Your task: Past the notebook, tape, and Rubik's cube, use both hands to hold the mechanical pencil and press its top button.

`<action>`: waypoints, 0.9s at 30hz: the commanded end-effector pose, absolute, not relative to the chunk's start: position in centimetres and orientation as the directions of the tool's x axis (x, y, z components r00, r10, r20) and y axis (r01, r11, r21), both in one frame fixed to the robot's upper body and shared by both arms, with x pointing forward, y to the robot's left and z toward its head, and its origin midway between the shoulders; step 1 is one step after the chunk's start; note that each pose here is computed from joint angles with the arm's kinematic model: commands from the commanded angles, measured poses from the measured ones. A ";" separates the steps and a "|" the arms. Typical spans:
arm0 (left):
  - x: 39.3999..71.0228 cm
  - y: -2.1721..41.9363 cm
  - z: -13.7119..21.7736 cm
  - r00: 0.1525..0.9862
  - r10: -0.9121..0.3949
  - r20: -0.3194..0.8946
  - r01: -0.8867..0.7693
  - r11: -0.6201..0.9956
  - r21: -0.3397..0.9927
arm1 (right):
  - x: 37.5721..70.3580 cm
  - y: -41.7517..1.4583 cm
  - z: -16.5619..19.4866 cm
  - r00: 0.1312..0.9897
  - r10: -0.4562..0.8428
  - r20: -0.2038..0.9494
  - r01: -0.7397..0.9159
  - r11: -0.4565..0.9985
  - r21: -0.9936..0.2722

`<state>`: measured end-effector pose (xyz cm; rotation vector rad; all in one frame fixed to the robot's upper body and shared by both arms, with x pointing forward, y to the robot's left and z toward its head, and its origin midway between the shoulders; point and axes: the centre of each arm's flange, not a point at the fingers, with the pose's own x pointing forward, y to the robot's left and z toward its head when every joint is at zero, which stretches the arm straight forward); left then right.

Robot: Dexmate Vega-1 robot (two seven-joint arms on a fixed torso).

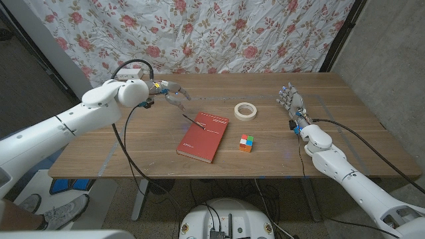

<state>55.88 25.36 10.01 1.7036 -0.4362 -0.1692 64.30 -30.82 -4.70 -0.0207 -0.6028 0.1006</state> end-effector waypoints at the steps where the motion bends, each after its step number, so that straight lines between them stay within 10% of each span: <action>1: 55.5 24.8 10.0 0.946 -0.312 0.088 -0.195 -0.329 0.924 | 64.4 -31.1 -4.8 0.822 0.098 0.561 -0.086 0.995 -0.048; 27: 56.9 22.5 8.3 0.961 -0.273 0.052 -0.185 -0.486 0.854 | 64.0 -31.2 -5.5 0.826 0.076 0.558 -0.072 0.997 -0.029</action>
